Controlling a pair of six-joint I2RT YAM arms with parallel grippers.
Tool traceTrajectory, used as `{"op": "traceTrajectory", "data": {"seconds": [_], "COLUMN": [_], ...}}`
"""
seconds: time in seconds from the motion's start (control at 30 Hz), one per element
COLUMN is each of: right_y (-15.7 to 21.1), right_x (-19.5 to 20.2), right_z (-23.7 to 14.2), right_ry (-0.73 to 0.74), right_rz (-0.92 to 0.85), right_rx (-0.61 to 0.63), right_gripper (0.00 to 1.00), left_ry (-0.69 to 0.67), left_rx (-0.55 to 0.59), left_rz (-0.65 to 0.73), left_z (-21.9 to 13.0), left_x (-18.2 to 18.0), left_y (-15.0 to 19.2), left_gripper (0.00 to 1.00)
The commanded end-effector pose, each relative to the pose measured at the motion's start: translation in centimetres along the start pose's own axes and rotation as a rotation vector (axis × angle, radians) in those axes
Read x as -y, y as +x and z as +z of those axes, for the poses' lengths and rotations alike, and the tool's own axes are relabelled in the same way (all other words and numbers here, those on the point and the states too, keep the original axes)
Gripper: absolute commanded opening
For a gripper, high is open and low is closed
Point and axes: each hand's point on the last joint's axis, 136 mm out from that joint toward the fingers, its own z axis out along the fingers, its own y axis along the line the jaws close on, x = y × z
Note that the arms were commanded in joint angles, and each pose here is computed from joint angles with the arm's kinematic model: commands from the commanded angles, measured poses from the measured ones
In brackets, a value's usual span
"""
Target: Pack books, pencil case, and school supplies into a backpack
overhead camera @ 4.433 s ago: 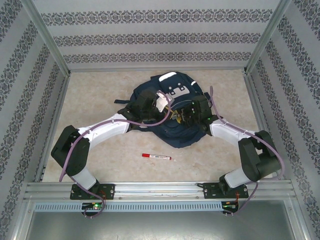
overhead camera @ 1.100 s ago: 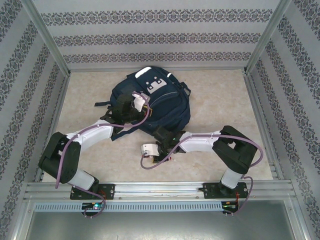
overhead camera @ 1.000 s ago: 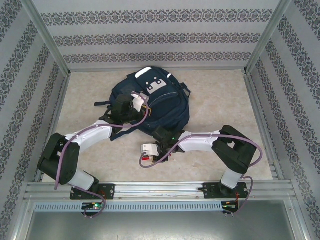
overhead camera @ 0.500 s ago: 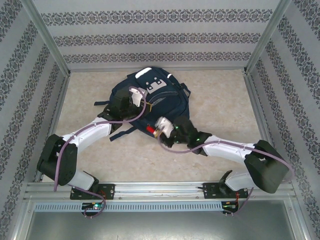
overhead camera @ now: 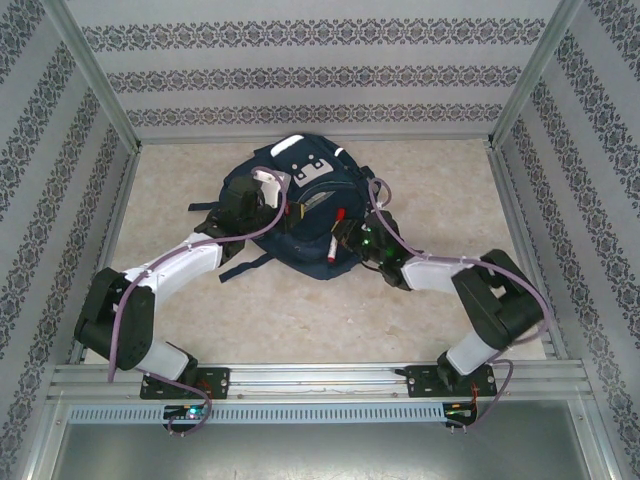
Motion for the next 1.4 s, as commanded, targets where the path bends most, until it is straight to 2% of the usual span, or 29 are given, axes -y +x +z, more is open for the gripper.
{"op": "traceTrajectory", "data": {"seconds": [0.0, 0.13, 0.3, 0.47, 0.6, 0.77, 0.93, 1.03, 1.2, 1.37], "right_y": [-1.9, -2.8, -3.9, -4.5, -5.2, -5.0, -3.7, -3.5, -2.1, -0.8], "right_x": [-3.4, -3.2, 0.0, -0.2, -0.2, 0.4, 1.4, 1.0, 1.4, 3.7], "right_z": [2.0, 3.7, 4.9, 5.5, 3.2, -0.3, -4.1, -6.1, -10.5, -14.6], "right_ry": [-0.102, -0.102, 0.022, 0.044, 0.070, 0.120, 0.209, 0.190, 0.232, 0.368], "right_rz": [0.313, 0.454, 0.519, 0.507, 0.488, 0.470, 0.393, 0.291, -0.127, -0.473], "right_rx": [0.046, 0.079, 0.187, 0.237, 0.328, 0.317, 0.242, 0.198, 0.110, 0.016], "right_gripper": [0.15, 0.16, 0.17, 0.36, 0.50, 0.54, 0.55, 0.55, 0.55, 0.54], "left_ry": [0.163, 0.193, 0.203, 0.215, 0.203, 0.173, 0.157, 0.187, 0.187, 0.010], "left_rx": [0.068, 0.044, 0.032, 0.050, 0.013, 0.036, -0.010, -0.034, -0.120, -0.231], "left_rz": [0.006, 0.004, 0.014, -0.006, -0.013, 0.016, 0.056, 0.103, 0.134, 0.006], "left_z": [0.3, 0.5, 0.7, 0.5, 0.7, 0.4, 0.3, -0.2, -3.3, -3.9], "left_x": [4.7, 5.7, 6.4, 6.6, 6.2, 5.3, 5.2, 5.6, 5.8, 0.9], "left_y": [-2.2, -1.5, -1.7, -1.6, -0.5, 0.1, 0.5, 0.7, 1.1, 2.5], "left_gripper": [0.00, 0.00, 0.00, 0.00, 0.00, 0.00, 0.14, 0.32, 0.57, 0.63]}}
